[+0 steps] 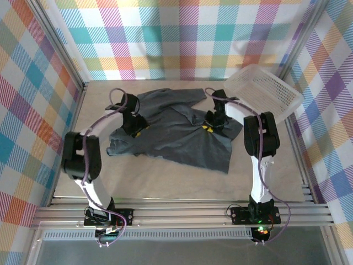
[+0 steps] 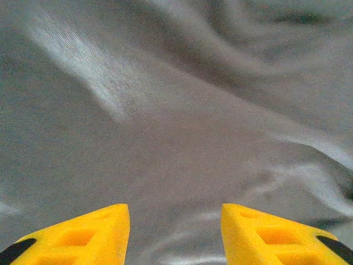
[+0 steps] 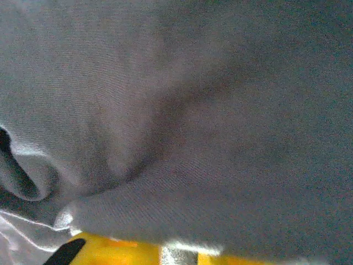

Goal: Fold and stack the t-shirts

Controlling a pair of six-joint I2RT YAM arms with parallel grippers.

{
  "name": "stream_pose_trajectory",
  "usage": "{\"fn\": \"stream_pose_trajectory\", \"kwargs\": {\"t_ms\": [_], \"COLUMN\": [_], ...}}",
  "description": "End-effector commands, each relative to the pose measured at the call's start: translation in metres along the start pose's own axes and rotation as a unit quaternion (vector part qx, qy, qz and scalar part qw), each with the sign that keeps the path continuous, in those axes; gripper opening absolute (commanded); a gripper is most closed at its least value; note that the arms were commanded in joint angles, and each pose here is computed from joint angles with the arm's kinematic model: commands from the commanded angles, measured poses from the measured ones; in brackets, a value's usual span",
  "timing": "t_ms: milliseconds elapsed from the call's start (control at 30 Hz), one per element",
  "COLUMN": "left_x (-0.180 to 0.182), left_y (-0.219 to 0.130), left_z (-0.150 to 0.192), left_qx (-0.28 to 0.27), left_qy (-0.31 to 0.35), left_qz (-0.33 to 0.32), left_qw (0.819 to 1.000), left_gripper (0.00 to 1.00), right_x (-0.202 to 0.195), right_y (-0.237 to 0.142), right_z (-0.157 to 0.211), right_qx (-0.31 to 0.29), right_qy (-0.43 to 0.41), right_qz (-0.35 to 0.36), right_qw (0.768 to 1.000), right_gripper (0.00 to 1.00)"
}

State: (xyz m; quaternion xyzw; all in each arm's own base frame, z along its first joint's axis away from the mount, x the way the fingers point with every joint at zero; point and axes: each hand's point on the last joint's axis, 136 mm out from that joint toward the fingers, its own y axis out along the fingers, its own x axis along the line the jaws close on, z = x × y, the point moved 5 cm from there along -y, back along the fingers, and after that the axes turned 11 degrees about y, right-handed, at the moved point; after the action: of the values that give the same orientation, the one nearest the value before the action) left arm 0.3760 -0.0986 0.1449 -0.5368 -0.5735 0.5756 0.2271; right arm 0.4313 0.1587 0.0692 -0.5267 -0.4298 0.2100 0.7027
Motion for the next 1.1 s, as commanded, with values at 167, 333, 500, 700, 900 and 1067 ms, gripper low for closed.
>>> {"fn": "stream_pose_trajectory", "kwargs": {"t_ms": [167,333,500,700,900,1067], "left_x": [0.110,0.149,0.161,0.162,0.156,0.151], "left_y": [-0.054,-0.057,-0.046,-0.029,-0.007,0.010], "left_z": [0.021,0.051,0.077,0.077,0.062,0.052], "left_qx": [0.000,0.010,0.038,0.039,0.032,0.035], "left_qy": [-0.068,-0.080,-0.080,-0.078,-0.074,-0.067], "left_qz": [-0.126,-0.168,-0.177,-0.156,-0.125,-0.102], "left_qw": [0.990,0.983,0.980,0.984,0.989,0.992], "left_gripper": [0.40,0.38,0.38,0.40,0.39,0.32], "right_x": [0.027,0.007,-0.061,-0.128,-0.162,-0.179], "right_y": [-0.041,-0.089,-0.104,-0.108,-0.098,-0.090], "right_z": [-0.015,0.027,0.081,0.130,0.138,0.134], "right_qx": [-0.010,-0.037,-0.031,-0.021,-0.017,-0.012], "right_qy": [-0.051,-0.057,-0.004,0.052,0.082,0.114], "right_qz": [-0.023,-0.045,-0.020,0.000,0.027,0.039], "right_qw": [0.998,0.997,0.999,0.998,0.996,0.993], "right_gripper": [0.39,0.45,0.42,0.41,0.40,0.39]}}
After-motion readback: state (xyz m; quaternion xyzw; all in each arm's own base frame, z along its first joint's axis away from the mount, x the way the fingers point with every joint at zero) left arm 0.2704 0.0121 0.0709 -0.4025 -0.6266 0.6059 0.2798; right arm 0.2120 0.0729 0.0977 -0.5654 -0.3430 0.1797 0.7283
